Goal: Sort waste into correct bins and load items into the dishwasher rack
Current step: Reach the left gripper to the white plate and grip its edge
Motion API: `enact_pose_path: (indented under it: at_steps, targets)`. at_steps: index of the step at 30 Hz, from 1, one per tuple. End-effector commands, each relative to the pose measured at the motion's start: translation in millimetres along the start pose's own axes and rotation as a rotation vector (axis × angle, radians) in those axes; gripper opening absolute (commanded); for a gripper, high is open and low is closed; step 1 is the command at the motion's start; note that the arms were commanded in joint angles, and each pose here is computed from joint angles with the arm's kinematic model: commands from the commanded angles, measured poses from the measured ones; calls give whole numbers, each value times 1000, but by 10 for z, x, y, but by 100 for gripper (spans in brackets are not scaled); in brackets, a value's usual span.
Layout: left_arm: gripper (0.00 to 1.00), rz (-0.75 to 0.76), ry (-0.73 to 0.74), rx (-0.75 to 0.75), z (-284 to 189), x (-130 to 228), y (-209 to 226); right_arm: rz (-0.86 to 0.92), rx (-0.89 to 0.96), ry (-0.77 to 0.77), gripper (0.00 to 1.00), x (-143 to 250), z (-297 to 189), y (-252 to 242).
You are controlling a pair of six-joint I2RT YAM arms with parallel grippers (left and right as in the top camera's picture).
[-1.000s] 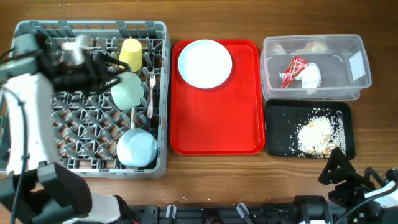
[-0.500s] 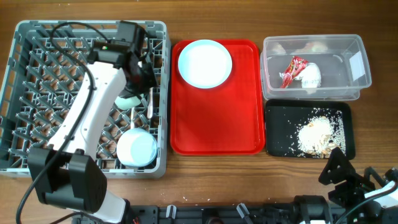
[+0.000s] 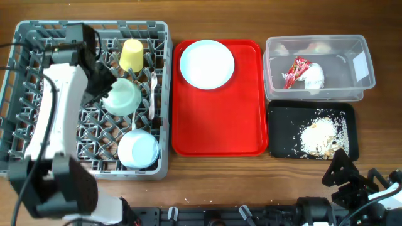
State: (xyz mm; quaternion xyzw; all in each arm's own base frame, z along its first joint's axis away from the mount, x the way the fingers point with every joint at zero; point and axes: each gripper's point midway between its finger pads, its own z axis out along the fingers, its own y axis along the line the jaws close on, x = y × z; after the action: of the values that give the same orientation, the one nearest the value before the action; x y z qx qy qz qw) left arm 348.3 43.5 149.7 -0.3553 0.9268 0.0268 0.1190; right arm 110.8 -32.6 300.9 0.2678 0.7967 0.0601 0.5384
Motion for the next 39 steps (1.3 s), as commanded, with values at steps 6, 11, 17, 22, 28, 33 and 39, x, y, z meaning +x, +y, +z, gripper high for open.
enact_pose_path:
  at_steps: [6,11,17,22,28,33,39]
  targets:
    - [45,500,-228,618,-1121,965,-1963,9,10,-8,100,-3,0,-21]
    - [54,626,-268,653,-759,1488,-2718,9,10,-8,99,-3,0,-21]
    - [59,660,-279,645,145,1771,-3307,9,10,-8,100,-3,0,-21]
    - [57,646,-311,579,814,1783,-3422,9,10,-8,100,-3,0,-21]
    - [45,709,-219,461,1174,2042,-3187,9,10,-8,100,-3,0,-21]
    - [38,796,-45,305,1269,2368,-2706,9,10,-8,100,-3,0,-21]
    - [32,892,62,222,1045,2738,-2381,9,10,-8,100,-3,0,-21]
